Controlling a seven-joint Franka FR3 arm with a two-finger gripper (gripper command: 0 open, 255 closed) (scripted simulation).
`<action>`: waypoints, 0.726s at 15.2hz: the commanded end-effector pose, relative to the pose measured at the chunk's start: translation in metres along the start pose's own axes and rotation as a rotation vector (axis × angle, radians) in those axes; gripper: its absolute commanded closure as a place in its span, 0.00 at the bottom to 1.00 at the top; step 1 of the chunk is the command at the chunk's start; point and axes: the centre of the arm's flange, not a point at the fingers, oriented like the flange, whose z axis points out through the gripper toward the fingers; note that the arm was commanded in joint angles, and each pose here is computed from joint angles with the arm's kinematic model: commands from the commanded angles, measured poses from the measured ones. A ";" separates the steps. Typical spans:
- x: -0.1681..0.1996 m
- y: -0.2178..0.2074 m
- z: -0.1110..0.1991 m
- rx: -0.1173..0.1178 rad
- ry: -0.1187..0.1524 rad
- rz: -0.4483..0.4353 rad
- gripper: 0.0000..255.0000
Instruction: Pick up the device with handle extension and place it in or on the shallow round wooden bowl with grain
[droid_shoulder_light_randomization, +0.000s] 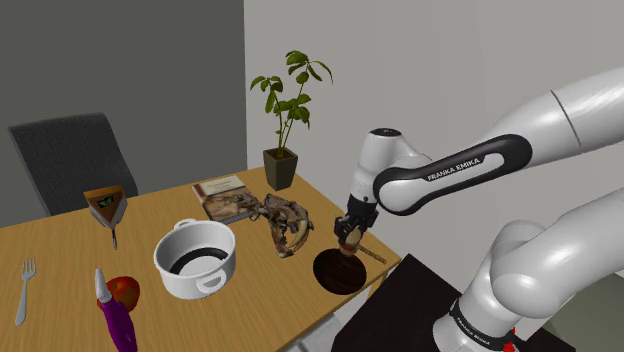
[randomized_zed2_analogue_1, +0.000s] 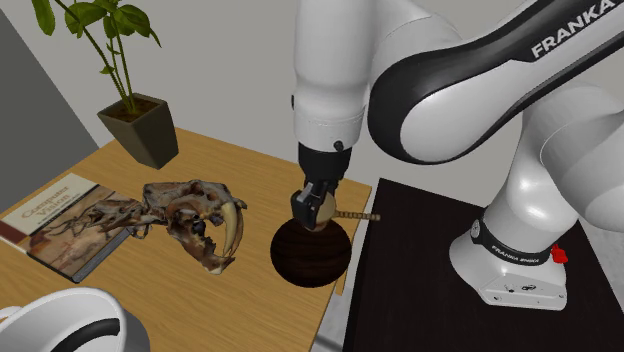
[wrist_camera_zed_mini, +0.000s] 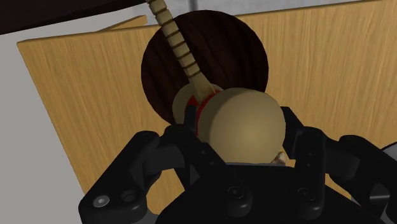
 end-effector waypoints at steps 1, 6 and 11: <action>0.000 0.001 0.011 0.000 0.001 0.000 1.00; -0.001 0.001 0.038 0.000 0.001 0.000 1.00; -0.001 0.002 0.058 0.000 0.001 0.000 1.00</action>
